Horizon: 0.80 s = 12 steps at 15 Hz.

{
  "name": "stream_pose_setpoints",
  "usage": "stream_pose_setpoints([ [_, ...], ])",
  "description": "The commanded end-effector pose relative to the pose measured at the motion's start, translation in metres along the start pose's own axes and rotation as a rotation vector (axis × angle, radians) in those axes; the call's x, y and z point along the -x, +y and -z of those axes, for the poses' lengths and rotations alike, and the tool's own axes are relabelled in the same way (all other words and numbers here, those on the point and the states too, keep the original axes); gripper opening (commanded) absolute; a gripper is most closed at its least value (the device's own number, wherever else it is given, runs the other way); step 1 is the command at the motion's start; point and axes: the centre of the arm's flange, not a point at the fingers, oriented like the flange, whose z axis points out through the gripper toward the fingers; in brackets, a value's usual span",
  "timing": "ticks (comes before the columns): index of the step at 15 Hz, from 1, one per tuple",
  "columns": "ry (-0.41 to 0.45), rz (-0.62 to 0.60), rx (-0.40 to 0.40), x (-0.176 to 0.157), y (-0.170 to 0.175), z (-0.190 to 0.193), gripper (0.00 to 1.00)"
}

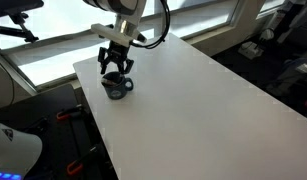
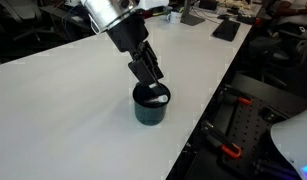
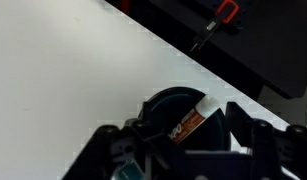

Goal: Remove the marker from the mug.

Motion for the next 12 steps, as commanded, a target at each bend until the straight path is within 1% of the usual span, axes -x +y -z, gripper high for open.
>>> stream_pose_setpoints([
  [1, -0.019, -0.027, -0.029, 0.004, 0.001, -0.001, 0.59],
  [2, -0.022, -0.029, -0.036, 0.004, 0.003, -0.002, 0.56],
  [3, -0.024, -0.03, -0.042, 0.004, 0.004, -0.004, 0.61],
  [4, -0.026, -0.033, -0.047, 0.004, 0.004, -0.006, 0.61],
  [6, -0.031, -0.036, -0.058, 0.004, 0.006, -0.009, 0.7],
  [7, -0.034, -0.038, -0.062, 0.004, 0.007, -0.011, 0.69],
  [8, -0.036, -0.04, -0.067, 0.004, 0.008, -0.013, 0.74],
  [9, -0.038, -0.041, -0.072, 0.004, 0.009, -0.014, 0.72],
  [12, -0.042, -0.047, -0.09, 0.003, 0.011, -0.02, 0.73],
])
